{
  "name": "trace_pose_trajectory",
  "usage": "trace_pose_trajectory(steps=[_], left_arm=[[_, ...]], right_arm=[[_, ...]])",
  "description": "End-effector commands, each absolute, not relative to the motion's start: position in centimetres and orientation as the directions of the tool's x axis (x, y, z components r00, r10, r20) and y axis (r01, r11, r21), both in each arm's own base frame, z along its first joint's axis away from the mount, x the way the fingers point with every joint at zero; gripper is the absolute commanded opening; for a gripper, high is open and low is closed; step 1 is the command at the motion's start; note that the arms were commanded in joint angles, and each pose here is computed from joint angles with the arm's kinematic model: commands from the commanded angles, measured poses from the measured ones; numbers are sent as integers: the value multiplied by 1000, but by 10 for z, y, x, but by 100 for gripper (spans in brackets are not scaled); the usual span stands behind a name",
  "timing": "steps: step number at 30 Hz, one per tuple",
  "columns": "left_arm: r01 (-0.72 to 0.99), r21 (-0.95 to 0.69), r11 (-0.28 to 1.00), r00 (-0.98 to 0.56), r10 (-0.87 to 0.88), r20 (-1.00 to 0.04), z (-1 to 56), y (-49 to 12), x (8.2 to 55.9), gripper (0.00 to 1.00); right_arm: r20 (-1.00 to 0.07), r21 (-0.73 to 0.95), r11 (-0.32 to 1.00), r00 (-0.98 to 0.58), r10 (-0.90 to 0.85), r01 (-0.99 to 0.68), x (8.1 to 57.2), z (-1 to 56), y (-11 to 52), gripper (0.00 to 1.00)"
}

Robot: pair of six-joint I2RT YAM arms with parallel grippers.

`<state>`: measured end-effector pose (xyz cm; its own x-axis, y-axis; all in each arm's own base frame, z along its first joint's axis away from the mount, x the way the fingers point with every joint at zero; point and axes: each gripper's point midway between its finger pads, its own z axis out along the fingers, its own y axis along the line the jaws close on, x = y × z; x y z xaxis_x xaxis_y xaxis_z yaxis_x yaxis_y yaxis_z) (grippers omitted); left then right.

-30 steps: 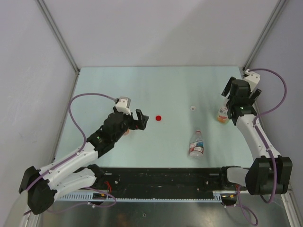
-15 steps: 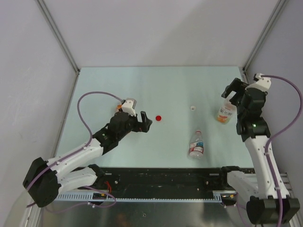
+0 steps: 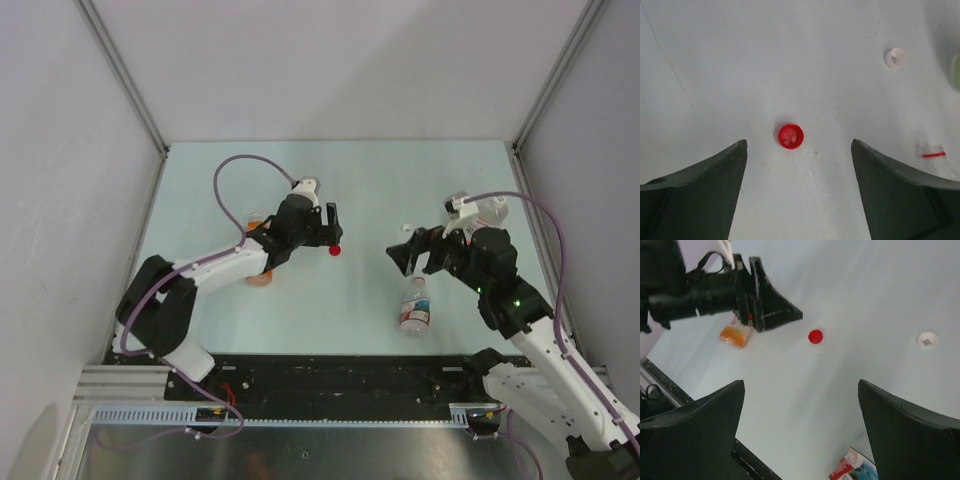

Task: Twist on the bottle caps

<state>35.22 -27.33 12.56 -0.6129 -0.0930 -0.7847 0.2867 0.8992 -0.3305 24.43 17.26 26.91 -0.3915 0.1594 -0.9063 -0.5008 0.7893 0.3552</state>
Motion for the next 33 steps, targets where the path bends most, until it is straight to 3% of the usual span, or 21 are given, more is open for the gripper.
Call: trace_pose_trajectory(steps=[1, 6, 15, 27, 33], left_arm=[[288, -361, 887, -644, -99, -759, 118, -284, 370, 84], [270, -344, 899, -686, -71, -724, 91, -288, 377, 72], [253, -325, 911, -751, -27, -660, 58, -291, 377, 49], [283, -342, 896, -792, 16, -611, 40, -301, 370, 34], [267, -337, 903, -801, 13, -599, 33, -299, 370, 9]], right_arm=[[-937, 309, 831, -298, 182, -462, 234, 276, 153, 99], [-945, 297, 888, -238, 222, -351, 236, 281, 127, 99], [-947, 273, 913, -253, 199, -304, 246, 270, 122, 99], [-946, 255, 930, -266, 184, -264, 252, 263, 117, 99], [-945, 247, 936, -277, 175, -251, 254, 258, 116, 99]])
